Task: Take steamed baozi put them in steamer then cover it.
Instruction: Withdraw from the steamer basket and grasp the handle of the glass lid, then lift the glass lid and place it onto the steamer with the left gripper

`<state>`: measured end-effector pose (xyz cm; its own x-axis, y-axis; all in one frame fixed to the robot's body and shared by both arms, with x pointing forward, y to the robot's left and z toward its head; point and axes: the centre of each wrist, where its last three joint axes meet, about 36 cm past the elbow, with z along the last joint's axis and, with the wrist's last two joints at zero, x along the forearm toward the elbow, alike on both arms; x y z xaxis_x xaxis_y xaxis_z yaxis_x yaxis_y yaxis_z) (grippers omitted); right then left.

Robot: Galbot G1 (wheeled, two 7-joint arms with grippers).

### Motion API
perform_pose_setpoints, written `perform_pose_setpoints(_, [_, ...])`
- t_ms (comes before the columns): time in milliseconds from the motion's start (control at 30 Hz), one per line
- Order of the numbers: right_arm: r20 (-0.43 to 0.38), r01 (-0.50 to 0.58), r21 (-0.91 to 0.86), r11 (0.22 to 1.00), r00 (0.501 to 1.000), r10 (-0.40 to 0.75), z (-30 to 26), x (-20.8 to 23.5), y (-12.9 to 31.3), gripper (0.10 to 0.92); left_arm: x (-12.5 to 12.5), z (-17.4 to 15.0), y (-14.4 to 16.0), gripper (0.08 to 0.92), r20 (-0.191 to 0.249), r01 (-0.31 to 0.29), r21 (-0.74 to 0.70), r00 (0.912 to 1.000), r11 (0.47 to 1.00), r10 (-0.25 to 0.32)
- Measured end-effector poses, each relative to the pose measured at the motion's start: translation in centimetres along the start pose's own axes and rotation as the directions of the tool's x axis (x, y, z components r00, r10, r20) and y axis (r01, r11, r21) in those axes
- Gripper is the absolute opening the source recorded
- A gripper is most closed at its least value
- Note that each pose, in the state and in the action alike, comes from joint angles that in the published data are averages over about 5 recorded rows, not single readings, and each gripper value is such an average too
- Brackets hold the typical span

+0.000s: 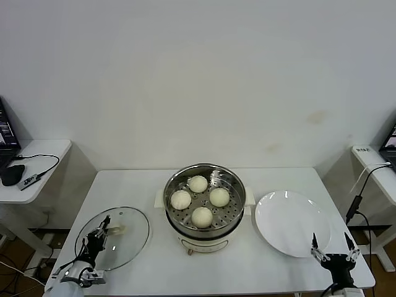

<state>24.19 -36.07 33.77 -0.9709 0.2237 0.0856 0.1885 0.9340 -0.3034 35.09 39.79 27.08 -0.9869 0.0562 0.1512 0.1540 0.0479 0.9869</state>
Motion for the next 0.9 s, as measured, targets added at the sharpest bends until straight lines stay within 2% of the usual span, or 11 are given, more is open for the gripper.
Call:
perform_pose_setpoints(267, [-0.001, 0.03, 0.007, 1.0, 1.0, -0.029, 0.1, -0.1, 0.4, 0.823, 1.3, 0.6, 2.6, 0.152, -0.004, 0.07, -0.023, 0.9975, 0.997, -0.07])
perform_pose_setpoints(600, [0.004, 0.089, 0.034, 0.995, 0.996, -0.089, -0.2, -0.4, 0.9, 0.823, 3.2, 0.9, 8.8, 0.152, -0.025, 0.132, -0.027, 0.9908, 0.991, -0.133])
perform_pose_setpoints(767, [0.007, 0.112, 0.047, 0.993, 0.994, -0.112, -0.1, -0.6, 1.3, 0.823, 3.6, -0.6, 12.2, 0.152, -0.016, 0.152, -0.01, 0.9883, 0.988, -0.152])
perform_pose_setpoints(900, [0.01, 0.127, 0.06, 0.99, 0.992, -0.128, -0.1, -0.8, 1.8, 0.823, 3.5, -3.2, 15.1, 0.152, 0.015, 0.177, -0.001, 0.9842, 0.984, -0.177])
